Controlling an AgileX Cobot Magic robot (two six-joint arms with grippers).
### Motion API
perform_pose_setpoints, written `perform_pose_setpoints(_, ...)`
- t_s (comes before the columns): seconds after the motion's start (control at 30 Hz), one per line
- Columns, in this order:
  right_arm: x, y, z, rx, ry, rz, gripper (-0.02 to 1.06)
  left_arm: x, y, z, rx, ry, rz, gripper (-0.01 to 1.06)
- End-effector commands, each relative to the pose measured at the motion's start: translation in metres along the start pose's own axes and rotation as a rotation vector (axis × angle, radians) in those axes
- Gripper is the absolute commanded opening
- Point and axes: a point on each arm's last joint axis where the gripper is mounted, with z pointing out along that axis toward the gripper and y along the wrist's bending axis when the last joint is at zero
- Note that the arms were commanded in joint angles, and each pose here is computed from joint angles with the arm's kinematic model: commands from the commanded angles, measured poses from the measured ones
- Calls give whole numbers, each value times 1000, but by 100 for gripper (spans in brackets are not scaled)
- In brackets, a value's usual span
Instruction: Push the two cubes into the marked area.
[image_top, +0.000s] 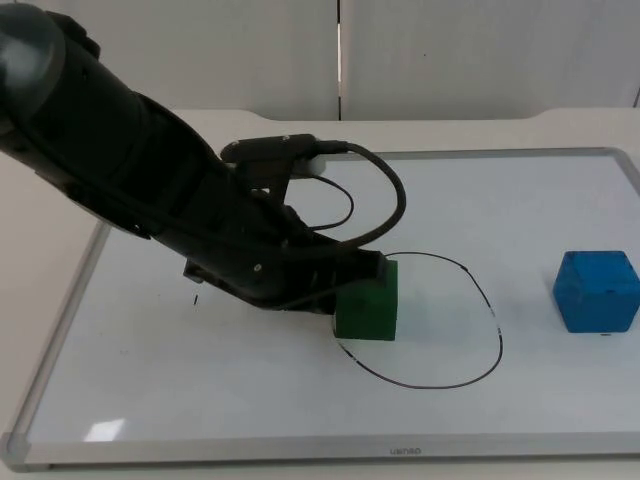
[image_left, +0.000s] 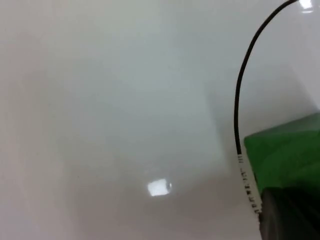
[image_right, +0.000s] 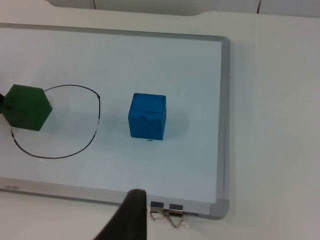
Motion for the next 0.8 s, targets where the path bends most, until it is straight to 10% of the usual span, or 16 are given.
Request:
perform_pose_setpoints(0.0,0,0,0,9,-12,0,105,-1,-3,0,9,-2,4,0)
perform_pose_setpoints(0.77,0,0,0,6,-12,1,105,0,-4,0,19,3,27,0)
